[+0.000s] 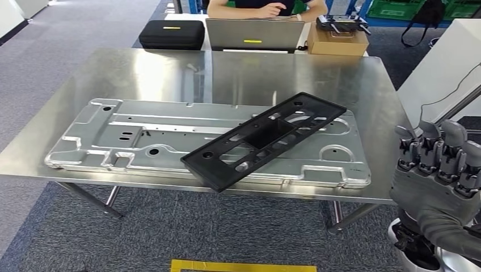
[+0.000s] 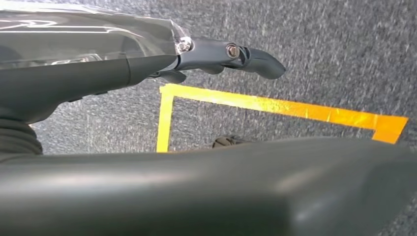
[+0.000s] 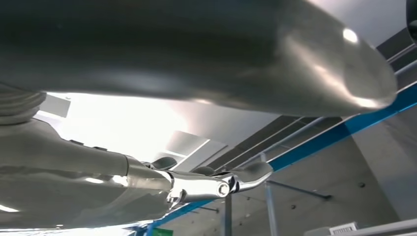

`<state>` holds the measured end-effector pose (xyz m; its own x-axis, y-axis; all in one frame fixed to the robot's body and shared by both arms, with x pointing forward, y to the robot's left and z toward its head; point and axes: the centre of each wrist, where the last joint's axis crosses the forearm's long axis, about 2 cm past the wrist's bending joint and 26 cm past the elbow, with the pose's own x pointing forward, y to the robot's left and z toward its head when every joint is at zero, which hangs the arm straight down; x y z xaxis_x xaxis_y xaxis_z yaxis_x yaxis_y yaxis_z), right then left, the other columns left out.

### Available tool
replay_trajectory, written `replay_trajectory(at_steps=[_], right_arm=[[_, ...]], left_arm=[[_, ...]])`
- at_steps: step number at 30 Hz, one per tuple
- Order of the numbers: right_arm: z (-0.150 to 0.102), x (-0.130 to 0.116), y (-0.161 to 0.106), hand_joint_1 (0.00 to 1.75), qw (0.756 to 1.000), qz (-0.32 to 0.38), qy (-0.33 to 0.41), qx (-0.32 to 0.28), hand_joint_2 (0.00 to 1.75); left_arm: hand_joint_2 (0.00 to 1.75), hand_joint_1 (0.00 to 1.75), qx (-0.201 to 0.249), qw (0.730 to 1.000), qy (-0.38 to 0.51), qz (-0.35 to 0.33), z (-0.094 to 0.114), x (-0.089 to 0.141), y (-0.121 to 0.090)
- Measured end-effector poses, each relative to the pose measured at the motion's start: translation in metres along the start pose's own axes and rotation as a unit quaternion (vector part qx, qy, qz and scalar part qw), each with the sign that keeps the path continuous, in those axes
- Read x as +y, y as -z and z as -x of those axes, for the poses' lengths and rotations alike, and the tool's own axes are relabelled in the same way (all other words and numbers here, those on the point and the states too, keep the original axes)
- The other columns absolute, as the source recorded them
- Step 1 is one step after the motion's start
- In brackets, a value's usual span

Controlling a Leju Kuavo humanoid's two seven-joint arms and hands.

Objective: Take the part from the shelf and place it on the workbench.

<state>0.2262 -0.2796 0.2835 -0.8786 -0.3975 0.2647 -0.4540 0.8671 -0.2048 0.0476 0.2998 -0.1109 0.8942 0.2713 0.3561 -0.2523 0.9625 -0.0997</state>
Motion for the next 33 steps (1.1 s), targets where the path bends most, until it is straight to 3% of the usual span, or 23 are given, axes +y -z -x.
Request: replay_trajectory(at_steps=[22,33], right_arm=[[-0.002,0.008,0.006,0.0,1.0,0.003,0.009,-0.016,0.0],[-0.001,-0.007,-0.005,0.0,0.999,0.031,0.005,-0.004,0.0]], left_arm=[[0.0,0.0,-0.003,1.0,0.009,-0.002,-0.003,0.006,0.0],[0.0,0.0,-0.009,1.0,0.016,0.004,-0.005,0.005,0.001]])
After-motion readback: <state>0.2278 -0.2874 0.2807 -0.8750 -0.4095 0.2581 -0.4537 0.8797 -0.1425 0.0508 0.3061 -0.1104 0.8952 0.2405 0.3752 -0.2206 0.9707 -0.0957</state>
